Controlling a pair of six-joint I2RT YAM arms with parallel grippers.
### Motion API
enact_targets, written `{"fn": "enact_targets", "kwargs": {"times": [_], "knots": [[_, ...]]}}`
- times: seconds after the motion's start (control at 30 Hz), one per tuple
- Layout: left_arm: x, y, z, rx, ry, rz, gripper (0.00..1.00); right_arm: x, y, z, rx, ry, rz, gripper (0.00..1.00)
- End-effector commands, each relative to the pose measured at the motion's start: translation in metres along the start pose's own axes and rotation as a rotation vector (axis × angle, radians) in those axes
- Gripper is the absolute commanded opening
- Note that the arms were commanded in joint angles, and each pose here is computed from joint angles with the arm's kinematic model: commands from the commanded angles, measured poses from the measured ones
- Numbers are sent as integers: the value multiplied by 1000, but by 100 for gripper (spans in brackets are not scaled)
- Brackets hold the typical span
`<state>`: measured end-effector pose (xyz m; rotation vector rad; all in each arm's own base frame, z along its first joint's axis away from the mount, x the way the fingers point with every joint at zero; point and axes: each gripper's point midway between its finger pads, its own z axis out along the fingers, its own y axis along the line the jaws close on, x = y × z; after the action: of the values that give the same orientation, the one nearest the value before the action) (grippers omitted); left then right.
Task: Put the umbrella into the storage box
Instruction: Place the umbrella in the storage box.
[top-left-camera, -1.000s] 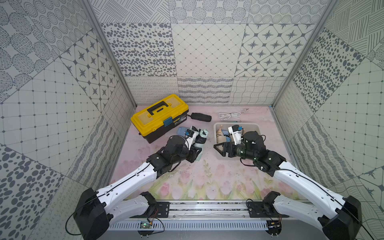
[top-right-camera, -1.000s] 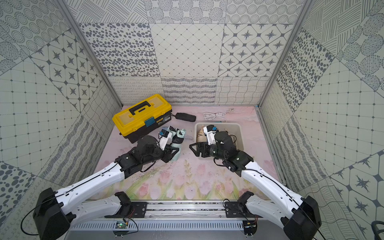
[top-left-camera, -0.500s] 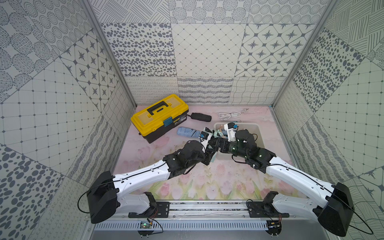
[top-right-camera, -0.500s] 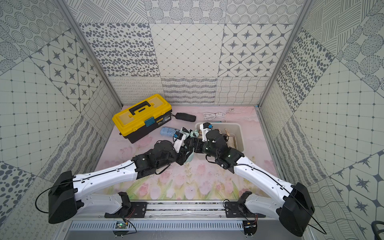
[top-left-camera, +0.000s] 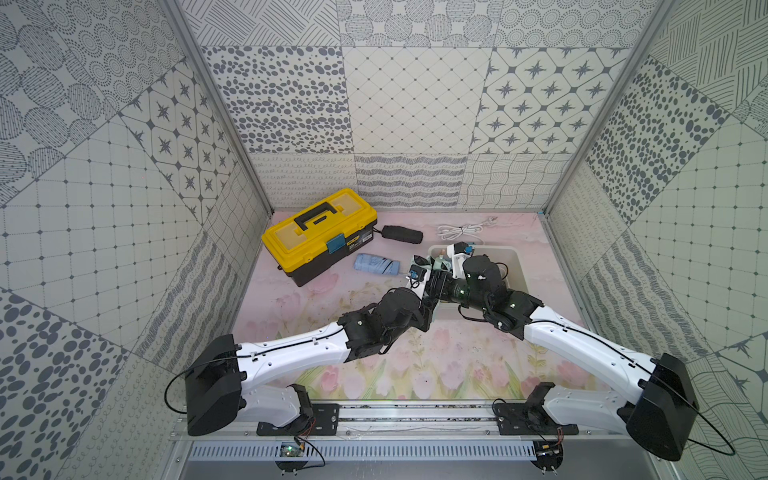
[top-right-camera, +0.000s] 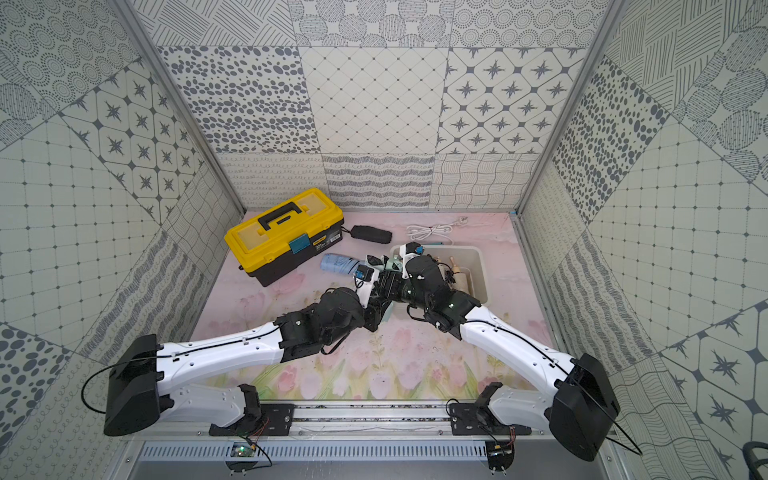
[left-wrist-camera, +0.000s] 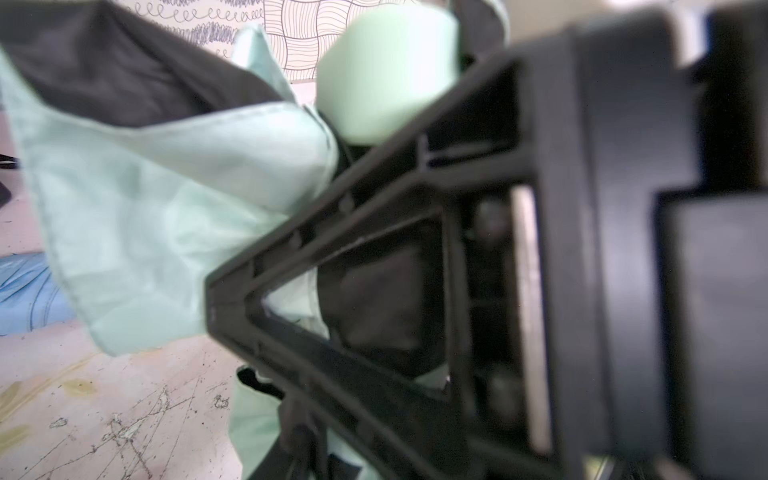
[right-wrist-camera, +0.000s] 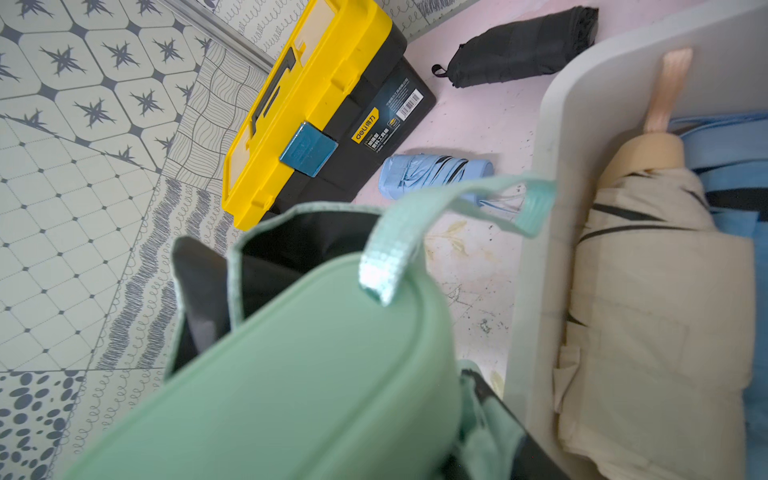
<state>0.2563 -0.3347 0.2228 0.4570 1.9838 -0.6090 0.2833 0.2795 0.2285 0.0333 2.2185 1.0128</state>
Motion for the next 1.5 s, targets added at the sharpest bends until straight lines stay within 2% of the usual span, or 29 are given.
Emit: {"fn": "enact_targets", "kwargs": {"times": [0.0,0.1,0.2,0.37,0.47,0.6,0.67,0.73,0.9,1.07,1.47], "knots": [[-41,-9,-8,-4,-161,-62,49,-18,11,-1,-33,-53,15,48],[-36,-15,-9,35,-135,-59,66,-20,6,-1,-34,-41,55,40],[-33,-15,-15,53,-119,-69,77,-23,0,-2,-34,-23,73,35],[-37,-8,-32,43,-126,-85,86,-35,-11,-15,-38,-12,62,32],[-44,2,-42,29,-134,-149,88,-46,-20,-30,-57,-9,71,31],[-53,23,-46,-9,-142,-330,88,-62,-32,-53,-71,-9,56,31],[-51,41,-42,-86,-98,-451,87,-70,-40,-64,-76,-11,74,31],[-48,49,-35,-103,-35,-524,86,-80,-49,-73,-75,-19,85,30],[-51,45,-11,-82,29,-534,86,-104,-71,-91,-28,-33,52,29],[-42,45,26,-80,105,-599,86,-122,-101,-101,109,-1,-46,29],[-19,59,76,-152,291,-591,85,-127,-157,-112,392,63,-170,30]]}}
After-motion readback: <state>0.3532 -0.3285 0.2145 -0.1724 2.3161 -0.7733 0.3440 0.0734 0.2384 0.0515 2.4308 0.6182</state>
